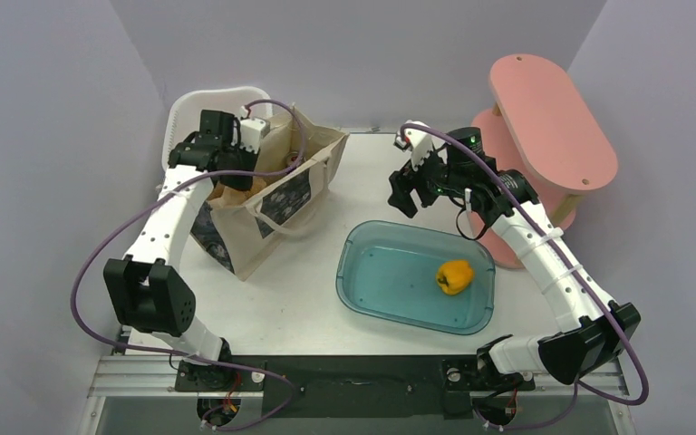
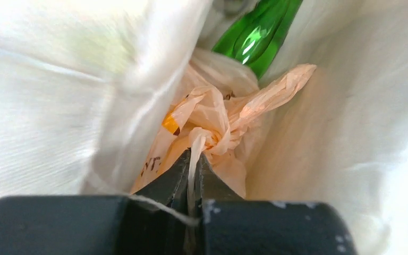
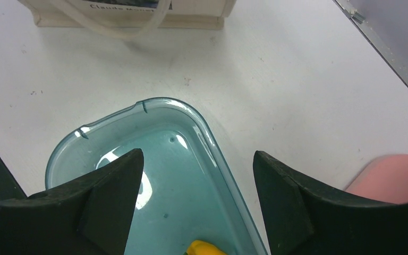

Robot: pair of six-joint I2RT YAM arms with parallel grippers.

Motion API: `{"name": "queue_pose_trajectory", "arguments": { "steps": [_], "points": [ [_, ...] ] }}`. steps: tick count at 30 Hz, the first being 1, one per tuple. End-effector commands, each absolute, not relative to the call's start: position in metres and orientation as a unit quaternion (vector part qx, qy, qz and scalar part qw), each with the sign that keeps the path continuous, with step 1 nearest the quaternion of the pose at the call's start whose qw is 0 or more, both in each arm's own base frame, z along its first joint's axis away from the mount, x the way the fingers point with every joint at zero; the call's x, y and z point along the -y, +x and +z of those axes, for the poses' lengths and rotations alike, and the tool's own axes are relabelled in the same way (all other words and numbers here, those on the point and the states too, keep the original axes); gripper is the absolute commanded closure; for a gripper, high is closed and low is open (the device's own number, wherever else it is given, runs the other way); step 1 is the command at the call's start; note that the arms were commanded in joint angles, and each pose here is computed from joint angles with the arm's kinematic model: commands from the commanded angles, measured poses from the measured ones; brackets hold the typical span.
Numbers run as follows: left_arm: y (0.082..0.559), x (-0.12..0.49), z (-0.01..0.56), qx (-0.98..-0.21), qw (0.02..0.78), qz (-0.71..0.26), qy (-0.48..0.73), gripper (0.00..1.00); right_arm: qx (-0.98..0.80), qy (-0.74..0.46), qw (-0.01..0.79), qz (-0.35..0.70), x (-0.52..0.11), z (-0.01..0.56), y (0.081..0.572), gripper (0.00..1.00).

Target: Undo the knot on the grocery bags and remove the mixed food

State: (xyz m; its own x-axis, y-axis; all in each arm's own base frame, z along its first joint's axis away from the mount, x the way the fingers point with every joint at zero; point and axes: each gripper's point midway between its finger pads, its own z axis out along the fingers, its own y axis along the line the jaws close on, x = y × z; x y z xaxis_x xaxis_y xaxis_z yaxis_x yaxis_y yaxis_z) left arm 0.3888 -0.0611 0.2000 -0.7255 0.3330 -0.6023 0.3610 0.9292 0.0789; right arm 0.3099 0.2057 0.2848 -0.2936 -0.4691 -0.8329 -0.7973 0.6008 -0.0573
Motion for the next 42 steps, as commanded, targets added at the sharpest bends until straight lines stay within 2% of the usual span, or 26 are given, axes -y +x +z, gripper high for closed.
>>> {"name": "queue_pose_trajectory", "arguments": {
  "steps": [1,4,15,22,26,30,32,33,34,35,36,37,38,40,42],
  "points": [
    [0.395,0.083,0.318,-0.868,0.459,-0.078,0.173,1.00,-0.729,-0.388,0.512,0.236,-0.235,0.338,0.324,0.27],
    [0.389,0.085,0.378,-0.830,0.520,-0.101,0.174,1.00,-0.698,-0.389,0.543,0.257,-0.256,0.362,0.323,0.27],
    [0.351,0.109,0.523,-0.697,0.644,-0.258,0.181,1.00,-0.565,-0.388,0.658,0.312,-0.365,0.462,0.315,0.22],
    [0.315,0.138,0.569,-0.627,0.657,-0.356,0.221,1.00,-0.485,-0.388,0.711,0.329,-0.429,0.493,0.306,0.18],
    [0.289,0.152,0.591,-0.587,0.654,-0.407,0.247,1.00,-0.478,-0.344,0.747,0.308,-0.445,0.500,0.325,0.18],
    [0.273,0.161,0.592,-0.584,0.624,-0.448,0.264,1.00,-0.465,-0.289,0.779,0.305,-0.450,0.523,0.338,0.19],
    [0.265,0.164,0.594,-0.580,0.615,-0.460,0.271,1.00,-0.453,-0.277,0.789,0.310,-0.451,0.536,0.337,0.26],
    [0.260,0.165,0.595,-0.578,0.609,-0.468,0.274,1.00,-0.445,-0.270,0.795,0.311,-0.450,0.544,0.335,0.38],
    [0.255,0.166,0.599,-0.573,0.612,-0.469,0.279,1.00,-0.444,-0.266,0.798,0.308,-0.449,0.546,0.335,0.55],
    [0.250,0.166,0.602,-0.569,0.612,-0.473,0.279,1.00,-0.438,-0.262,0.803,0.309,-0.447,0.552,0.332,0.65],
    [0.248,0.166,0.605,-0.567,0.614,-0.473,0.279,1.00,-0.437,-0.256,0.806,0.306,-0.444,0.556,0.331,0.89],
    [0.245,0.166,0.608,-0.566,0.616,-0.473,0.276,0.91,-0.433,-0.249,0.811,0.306,-0.438,0.563,0.329,0.96],
    [0.247,0.164,0.611,-0.566,0.626,-0.467,0.264,0.68,-0.429,-0.241,0.815,0.305,-0.432,0.569,0.327,1.00],
    [0.254,0.151,0.616,-0.569,0.655,-0.437,0.237,0.58,-0.425,-0.223,0.826,0.295,-0.416,0.583,0.323,1.00],
    [0.261,0.135,0.621,-0.569,0.691,-0.394,0.210,0.57,-0.424,-0.204,0.837,0.280,-0.396,0.596,0.322,1.00]
  ]
}}
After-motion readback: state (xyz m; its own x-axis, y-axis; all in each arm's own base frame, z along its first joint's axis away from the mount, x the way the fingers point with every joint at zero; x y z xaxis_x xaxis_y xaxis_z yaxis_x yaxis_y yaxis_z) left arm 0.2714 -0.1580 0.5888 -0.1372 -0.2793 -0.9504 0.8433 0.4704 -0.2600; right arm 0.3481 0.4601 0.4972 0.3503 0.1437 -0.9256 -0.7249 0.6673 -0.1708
